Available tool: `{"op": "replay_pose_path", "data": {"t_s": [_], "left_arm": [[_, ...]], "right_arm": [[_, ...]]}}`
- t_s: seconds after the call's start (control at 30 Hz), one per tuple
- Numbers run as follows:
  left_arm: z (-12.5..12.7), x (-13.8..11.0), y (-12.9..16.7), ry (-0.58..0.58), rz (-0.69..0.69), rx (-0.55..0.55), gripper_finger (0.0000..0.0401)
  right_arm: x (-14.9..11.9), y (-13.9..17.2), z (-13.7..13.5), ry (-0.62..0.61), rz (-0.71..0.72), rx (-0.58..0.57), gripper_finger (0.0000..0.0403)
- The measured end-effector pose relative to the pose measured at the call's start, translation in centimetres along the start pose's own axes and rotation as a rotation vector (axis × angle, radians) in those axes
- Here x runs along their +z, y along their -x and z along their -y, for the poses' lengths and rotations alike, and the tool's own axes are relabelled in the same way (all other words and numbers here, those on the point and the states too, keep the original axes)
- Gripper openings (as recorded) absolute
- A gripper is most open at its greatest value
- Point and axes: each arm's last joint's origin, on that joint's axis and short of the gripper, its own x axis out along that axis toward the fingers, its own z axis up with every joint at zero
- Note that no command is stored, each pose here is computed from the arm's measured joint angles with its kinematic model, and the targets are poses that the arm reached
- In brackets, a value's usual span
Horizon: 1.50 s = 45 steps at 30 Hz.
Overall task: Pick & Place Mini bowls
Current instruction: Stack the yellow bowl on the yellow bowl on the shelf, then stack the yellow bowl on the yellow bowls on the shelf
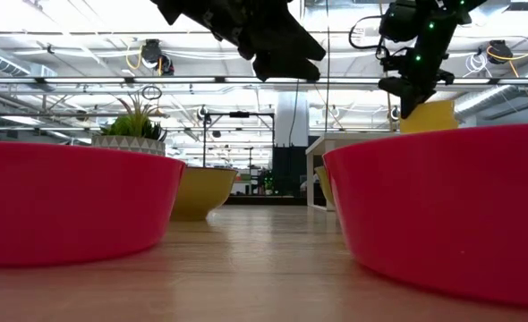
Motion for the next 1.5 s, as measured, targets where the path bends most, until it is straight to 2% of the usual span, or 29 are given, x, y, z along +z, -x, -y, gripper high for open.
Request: {"op": "replay_pose_path", "data": {"t_s": [0.13,0.37,0.57,0.7,0.77,0.83,0.97,1.1,1.23,1.37,1.5], "left_arm": [[0.0,-0.1,0.0,0.003,-0.005,0.000,0.0265],[0.0,-0.1,0.0,0.005,-0.005,0.000,0.0253],[0.0,-0.3,0.2,0.036,-0.043,0.026,0.0256],[0.0,-1.0,1.8,0.095,-0.180,0.101,0.0246],[0.1,-1.8,2.7,0.172,-0.289,0.115,0.0237],[0.3,-2.9,3.5,0.262,-0.424,0.131,0.0228],[1.4,-5.8,5.5,0.501,-0.799,0.151,0.0206],[3.4,-7.6,7.2,0.657,-1.099,0.228,0.0183],[5.8,-7.7,7.9,0.735,-1.193,0.239,0.0165],[8.3,-7.8,7.5,0.738,-1.156,0.241,0.0158],[9.6,-9.2,6.8,0.782,-1.127,0.237,0.0172]], "right_arm": [[0.0,0.0,0.0,0.010,-0.004,0.000,0.0018],[-0.1,0.1,0.0,0.026,-0.004,-0.003,0.0073],[0.1,1.2,0.5,0.011,0.060,0.003,0.0119],[0.0,2.8,1.0,-0.017,0.133,0.026,0.0133],[-0.1,3.7,1.0,-0.015,0.172,0.091,0.0133],[-0.2,4.6,0.7,0.013,0.211,0.204,0.0130],[-0.1,6.1,0.0,0.066,0.292,0.442,0.0118],[0.2,7.2,-0.7,0.093,0.375,0.597,0.0108],[0.5,7.8,-1.2,0.126,0.436,0.627,0.0106],[0.6,7.9,-1.4,0.149,0.455,0.631,0.0109],[0.6,7.9,-1.5,0.152,0.455,0.634,0.0109]]}}
